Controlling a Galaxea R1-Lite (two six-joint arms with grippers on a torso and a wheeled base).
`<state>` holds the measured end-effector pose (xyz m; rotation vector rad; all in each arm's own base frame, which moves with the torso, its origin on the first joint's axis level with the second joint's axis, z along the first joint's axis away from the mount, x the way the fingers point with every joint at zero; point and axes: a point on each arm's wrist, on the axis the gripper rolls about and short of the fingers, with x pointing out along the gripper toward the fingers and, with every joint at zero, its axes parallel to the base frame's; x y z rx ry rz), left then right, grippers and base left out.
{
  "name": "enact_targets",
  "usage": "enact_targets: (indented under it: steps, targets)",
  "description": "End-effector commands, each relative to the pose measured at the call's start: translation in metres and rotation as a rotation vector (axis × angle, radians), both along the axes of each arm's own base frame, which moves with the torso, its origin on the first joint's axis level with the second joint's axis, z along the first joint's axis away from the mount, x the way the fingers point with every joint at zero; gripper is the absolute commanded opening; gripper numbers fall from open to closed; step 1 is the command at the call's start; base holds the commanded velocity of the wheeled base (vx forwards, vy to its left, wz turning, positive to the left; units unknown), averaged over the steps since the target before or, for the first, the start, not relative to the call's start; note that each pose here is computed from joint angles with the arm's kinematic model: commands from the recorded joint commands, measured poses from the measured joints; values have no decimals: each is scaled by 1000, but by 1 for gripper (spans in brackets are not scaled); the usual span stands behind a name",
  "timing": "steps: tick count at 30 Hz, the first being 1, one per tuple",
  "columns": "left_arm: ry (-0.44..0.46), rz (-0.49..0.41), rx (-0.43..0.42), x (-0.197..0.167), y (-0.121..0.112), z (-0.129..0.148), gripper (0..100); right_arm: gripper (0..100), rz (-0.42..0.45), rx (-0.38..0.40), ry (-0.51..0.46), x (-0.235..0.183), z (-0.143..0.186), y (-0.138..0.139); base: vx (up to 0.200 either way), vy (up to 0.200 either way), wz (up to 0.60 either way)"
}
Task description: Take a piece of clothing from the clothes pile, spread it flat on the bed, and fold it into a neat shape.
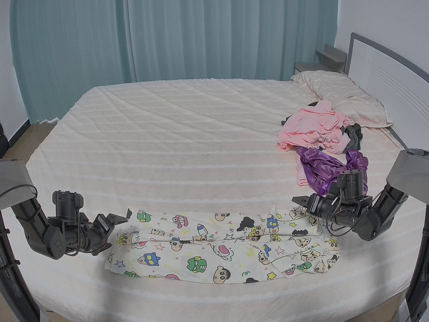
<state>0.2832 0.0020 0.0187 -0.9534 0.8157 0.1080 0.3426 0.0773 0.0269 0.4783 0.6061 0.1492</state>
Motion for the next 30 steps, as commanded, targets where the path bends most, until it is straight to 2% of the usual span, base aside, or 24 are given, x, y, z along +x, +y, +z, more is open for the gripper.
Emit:
enact_targets:
  steps: [1, 12, 21, 29, 30]
  targets:
    - [2, 0, 0, 0, 0, -1, 100, 0, -5, -17, 26, 3, -13, 1, 0, 0, 0]
    - [2, 0, 0, 0, 0, -1, 100, 0, -47, -31, -16, 9, -6, -1, 0, 0, 0]
    - [2, 0, 0, 0, 0, -1, 100, 0, -59, -12, -139, 3, 16, 1, 0, 0, 0]
    - [2, 0, 0, 0, 0, -1, 100, 0, -73, -37, -66, 11, -13, -4, 0, 0, 0]
    - [2, 0, 0, 0, 0, -1, 100, 100, -73, -37, -66, 11, -13, -4, 0, 0, 0]
